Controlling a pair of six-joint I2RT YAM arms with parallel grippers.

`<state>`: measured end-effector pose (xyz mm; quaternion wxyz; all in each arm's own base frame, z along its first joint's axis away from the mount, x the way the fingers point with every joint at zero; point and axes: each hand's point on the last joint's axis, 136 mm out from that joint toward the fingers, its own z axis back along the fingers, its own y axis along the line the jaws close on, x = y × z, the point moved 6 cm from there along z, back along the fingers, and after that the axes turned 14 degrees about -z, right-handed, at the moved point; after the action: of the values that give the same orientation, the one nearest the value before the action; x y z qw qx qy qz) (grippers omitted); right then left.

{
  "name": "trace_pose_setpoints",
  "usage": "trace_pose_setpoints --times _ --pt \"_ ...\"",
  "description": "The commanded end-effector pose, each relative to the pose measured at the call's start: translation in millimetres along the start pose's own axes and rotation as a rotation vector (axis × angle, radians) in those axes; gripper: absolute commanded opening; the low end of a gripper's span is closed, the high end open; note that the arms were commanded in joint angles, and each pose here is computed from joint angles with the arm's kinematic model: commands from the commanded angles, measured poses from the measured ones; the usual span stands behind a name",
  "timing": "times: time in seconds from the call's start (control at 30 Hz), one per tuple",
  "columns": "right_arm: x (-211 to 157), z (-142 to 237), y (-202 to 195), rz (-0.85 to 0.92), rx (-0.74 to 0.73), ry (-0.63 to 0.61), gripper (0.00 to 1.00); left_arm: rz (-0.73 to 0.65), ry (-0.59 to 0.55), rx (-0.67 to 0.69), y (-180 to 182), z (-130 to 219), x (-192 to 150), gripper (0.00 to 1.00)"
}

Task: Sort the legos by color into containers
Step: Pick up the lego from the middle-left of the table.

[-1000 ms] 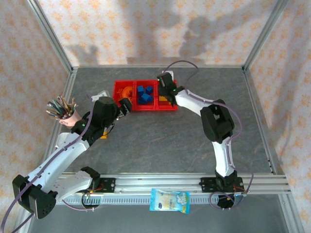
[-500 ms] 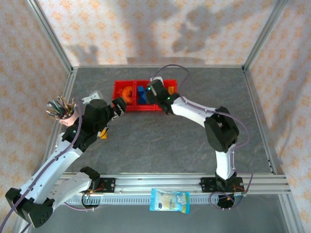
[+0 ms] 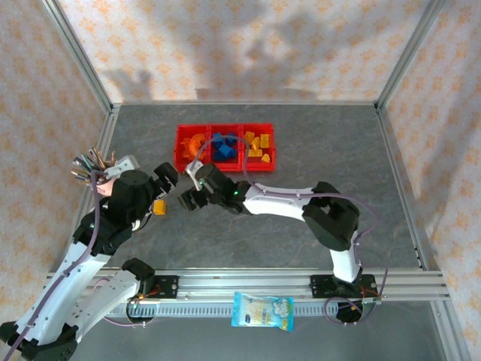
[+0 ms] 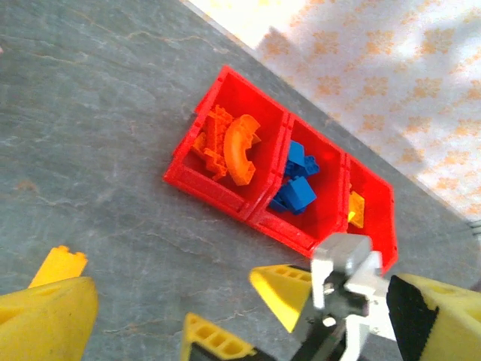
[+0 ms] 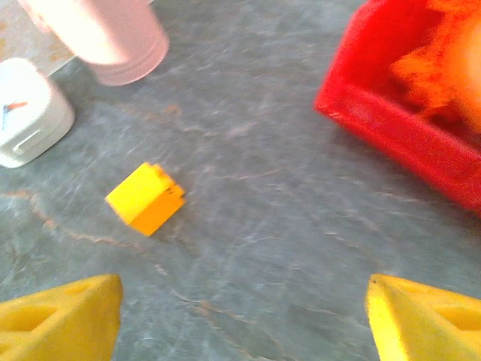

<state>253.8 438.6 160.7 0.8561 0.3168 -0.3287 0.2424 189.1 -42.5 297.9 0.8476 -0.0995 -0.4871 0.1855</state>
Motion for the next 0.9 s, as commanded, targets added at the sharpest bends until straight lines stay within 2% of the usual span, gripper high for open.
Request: trace_pose_setpoints --times 0.0,0.27,0.53,0.87 --pt "-9 -24 22 0.083 0.116 0.008 0.85 0.011 -0.004 0.079 16 10 -1 1.00" --pt "-31 -57 44 0.239 0.217 0.029 0.88 0.032 -0.015 0.110 27 21 -2 0.99" --pt "-32 -94 46 0.309 0.207 0.013 0.89 0.050 -0.021 0.135 33 22 -5 0.99" --pt "-36 -125 50 0.404 0.228 0.067 0.86 0.041 -0.025 0.147 33 21 -4 1.00"
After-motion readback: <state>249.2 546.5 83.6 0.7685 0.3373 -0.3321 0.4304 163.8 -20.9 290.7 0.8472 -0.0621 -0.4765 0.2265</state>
